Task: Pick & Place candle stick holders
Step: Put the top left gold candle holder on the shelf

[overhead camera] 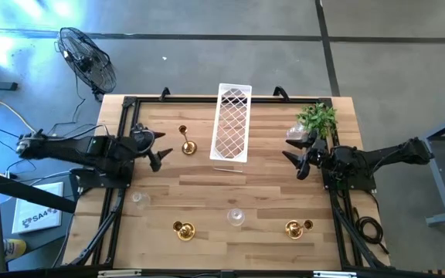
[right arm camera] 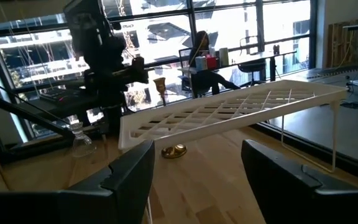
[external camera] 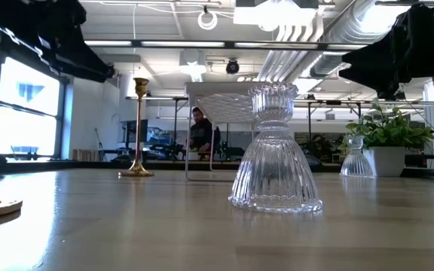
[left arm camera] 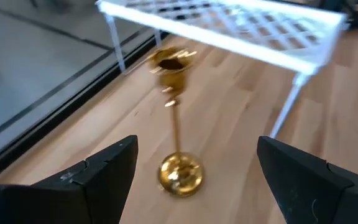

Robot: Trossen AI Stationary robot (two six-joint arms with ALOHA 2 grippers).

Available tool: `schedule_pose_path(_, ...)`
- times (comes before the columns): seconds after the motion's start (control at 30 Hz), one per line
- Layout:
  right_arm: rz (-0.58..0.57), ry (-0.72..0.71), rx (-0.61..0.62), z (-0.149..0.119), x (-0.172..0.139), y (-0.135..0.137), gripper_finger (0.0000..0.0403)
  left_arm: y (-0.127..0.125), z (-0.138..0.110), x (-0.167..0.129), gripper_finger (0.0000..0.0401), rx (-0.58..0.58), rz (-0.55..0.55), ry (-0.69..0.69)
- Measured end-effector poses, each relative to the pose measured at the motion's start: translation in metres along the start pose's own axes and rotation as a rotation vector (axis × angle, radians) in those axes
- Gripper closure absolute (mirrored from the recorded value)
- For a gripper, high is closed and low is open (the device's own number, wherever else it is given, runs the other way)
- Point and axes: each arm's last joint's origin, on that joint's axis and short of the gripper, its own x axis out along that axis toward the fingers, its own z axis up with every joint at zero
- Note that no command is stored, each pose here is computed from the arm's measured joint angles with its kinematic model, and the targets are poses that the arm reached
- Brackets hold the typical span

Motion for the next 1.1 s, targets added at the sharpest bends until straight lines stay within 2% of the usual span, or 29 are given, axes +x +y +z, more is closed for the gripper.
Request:
schedule_pose_path(0.1, 0.003, 0.001, 0.002, 0.000, 0.000, 0.000, 0.0166, 0.008, -0.008, 0.008, 0.0076, -0.025, 0.015, 0.042)
schedule_pose_path(0.27, -0.007, -0.008, -0.014, 0.001, 0.000, 0.000, 0.0166, 0.013, -0.015, 0.025, 0.0076, -0.022, -0.113, 0.005)
schedule_pose_path(0.33, -0.005, -0.021, -0.013, 0.002, 0.000, 0.000, 0.0167, 0.014, -0.019, 0.032, 0.0076, -0.003, -0.130, -0.022)
schedule_pose_path(0.57, 0.020, -0.021, -0.032, 0.002, 0.000, 0.001, 0.0166, 0.020, -0.026, 0.041, 0.0076, 0.016, -0.010, 0.010)
schedule_pose_path(0.77, 0.028, -0.014, -0.035, 0.002, 0.000, 0.001, 0.0166, 0.020, -0.027, 0.043, 0.0076, -0.024, 0.001, 0.021)
schedule_pose_path(0.93, 0.033, -0.001, -0.041, 0.000, 0.000, 0.001, 0.0166, 0.020, -0.026, 0.043, 0.0076, 0.025, 0.016, 0.015)
schedule_pose_path(1.1, 0.032, 0.005, -0.036, 0.000, 0.000, 0.001, 0.0166, 0.020, -0.026, 0.043, 0.0076, 0.021, 0.023, 0.016)
